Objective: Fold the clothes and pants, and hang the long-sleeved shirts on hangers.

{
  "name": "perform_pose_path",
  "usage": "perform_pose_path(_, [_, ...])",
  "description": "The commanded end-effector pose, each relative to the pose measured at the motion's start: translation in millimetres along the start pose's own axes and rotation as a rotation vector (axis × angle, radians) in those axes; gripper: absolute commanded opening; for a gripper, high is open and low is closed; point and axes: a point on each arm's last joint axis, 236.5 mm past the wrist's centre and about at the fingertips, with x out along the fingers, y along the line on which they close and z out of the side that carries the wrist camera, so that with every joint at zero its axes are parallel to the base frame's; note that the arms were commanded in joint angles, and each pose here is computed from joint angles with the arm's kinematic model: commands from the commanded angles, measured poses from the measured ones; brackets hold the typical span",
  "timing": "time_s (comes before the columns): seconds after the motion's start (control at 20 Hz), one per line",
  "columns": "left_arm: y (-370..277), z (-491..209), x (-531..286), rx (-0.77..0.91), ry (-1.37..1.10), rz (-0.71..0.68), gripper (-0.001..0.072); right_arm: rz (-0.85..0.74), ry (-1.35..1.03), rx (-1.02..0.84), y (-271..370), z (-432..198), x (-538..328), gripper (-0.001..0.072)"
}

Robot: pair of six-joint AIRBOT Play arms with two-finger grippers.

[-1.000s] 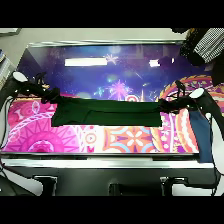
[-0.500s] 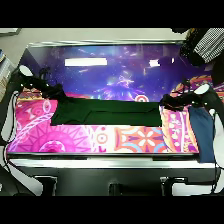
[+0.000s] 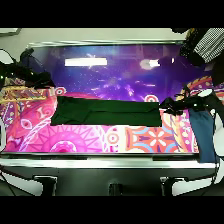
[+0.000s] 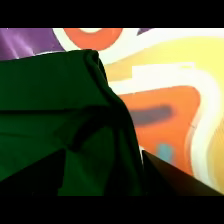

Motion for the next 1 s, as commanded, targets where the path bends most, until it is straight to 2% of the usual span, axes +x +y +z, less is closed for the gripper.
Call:
perform_pose_path(0.0, [-2.6,1.6,-10.6,-0.015,-0.022,0.006,0.0335,0.024,0.024,-0.014,-4.4,-2.5,12.4,0.0543])
perform_pose_path(0.25, [-2.5,1.8,-10.6,-0.02,-0.023,0.006,0.0334,0.04,0.067,0.018,-8.4,-16.1,26.9,0.0538])
perform_pose_path(0.45, [-2.5,1.8,-10.6,-0.02,-0.023,0.006,0.0334,0.03,0.129,-0.043,11.2,-39.5,55.8,0.0506])
perform_pose_path(0.6, [-2.6,1.6,-10.6,-0.02,-0.022,0.006,0.0319,0.011,0.078,-0.064,26.5,-27.1,62.5,0.0289])
perform_pose_path(0.65, [-2.6,1.6,-10.6,-0.019,-0.022,0.006,0.0311,0.016,0.073,-0.068,31.8,-24.2,59.4,0.0113])
perform_pose_path(0.7, [-2.5,1.6,-10.1,-0.02,-0.021,0.006,0.0309,0.02,0.068,-0.082,37.4,-21.7,53.0,0.0036])
perform_pose_path(0.75, [-4.7,1.2,-8.0,-0.021,-0.016,-0.003,0.0211,0.015,0.063,-0.085,43.2,-19.5,43.8,0.0034])
perform_pose_path(0.8, [-13.2,0.5,-3.3,-0.019,-0.007,-0.035,0.002,-0.002,0.064,-0.074,47.3,-18.2,32.8,0.0034])
perform_pose_path(0.95, [-55.4,-6.3,33.6,-0.009,0.045,-0.143,0.0016,-0.073,0.06,-0.079,63.8,-19.3,-14.4,0.0034])
